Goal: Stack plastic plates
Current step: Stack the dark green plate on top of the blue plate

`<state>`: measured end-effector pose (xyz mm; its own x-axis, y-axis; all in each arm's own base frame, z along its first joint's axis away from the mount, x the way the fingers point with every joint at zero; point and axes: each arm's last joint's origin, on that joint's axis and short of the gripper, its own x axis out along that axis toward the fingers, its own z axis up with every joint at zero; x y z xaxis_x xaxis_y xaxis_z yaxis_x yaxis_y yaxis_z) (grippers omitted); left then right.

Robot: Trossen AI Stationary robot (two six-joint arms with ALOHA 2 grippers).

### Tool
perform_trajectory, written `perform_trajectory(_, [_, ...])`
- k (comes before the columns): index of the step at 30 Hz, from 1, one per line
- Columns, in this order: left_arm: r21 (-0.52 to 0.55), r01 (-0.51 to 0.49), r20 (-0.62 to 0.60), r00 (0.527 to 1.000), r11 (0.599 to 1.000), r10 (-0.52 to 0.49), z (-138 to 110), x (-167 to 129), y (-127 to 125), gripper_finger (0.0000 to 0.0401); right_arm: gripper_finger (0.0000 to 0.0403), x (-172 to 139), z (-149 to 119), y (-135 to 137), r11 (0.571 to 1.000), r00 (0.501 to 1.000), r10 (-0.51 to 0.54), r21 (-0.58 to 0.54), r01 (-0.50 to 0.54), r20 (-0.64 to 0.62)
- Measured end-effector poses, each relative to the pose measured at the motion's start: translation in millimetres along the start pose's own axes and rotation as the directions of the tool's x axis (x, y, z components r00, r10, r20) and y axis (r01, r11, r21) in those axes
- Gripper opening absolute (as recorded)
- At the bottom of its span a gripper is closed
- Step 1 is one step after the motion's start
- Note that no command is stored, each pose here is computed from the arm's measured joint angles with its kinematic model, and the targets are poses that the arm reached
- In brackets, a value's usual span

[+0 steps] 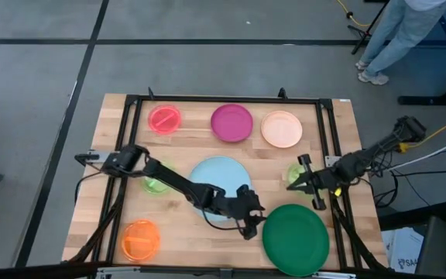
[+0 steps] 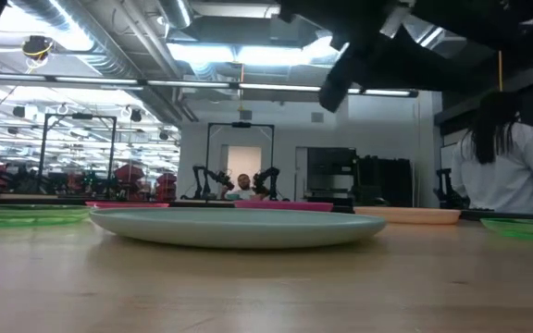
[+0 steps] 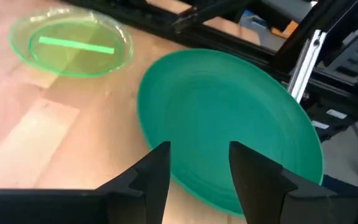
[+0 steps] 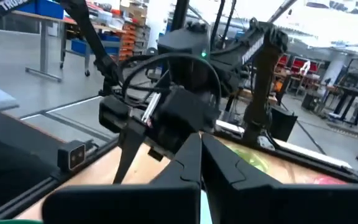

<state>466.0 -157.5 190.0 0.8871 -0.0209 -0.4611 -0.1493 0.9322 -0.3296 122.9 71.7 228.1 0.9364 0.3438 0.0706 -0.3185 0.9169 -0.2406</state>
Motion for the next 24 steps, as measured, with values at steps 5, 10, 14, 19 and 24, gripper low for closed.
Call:
perform_trajectory(5, [-0.092,-0.023,-0.039,0.999,0.996,0.019,-2.4,14.4,-2.5,0.0156,0.0005,-0.9,6.3,5.8,0.998,1.000,-0.017,-0.056,0.017,0.005])
perform_trajectory(10, [-0.133,-0.047,-0.061,0.997,0.990,0.040,-10.4,29.1,-0.4,0.0155,0.0005,-1.0,6.5,6.0,0.997,1.000,-0.017,-0.075,0.017,0.005])
perform_trajectory(14, [-0.167,-0.093,-0.065,0.994,0.982,0.084,-16.1,37.4,8.7,0.0155,0.0005,-1.0,6.5,5.9,0.996,1.000,-0.018,-0.085,0.018,0.005])
perform_trajectory(19, [-0.205,-0.105,-0.057,0.994,0.973,0.095,-14.4,38.7,13.0,0.0155,0.0005,-1.0,6.1,6.0,0.996,1.000,-0.016,-0.087,0.016,0.000])
perform_trajectory(24, [-0.198,-0.111,-0.064,0.993,0.974,0.100,-16.6,38.2,12.2,0.0155,0.0005,-1.0,6.0,6.0,0.996,1.000,-0.017,-0.089,0.017,-0.001])
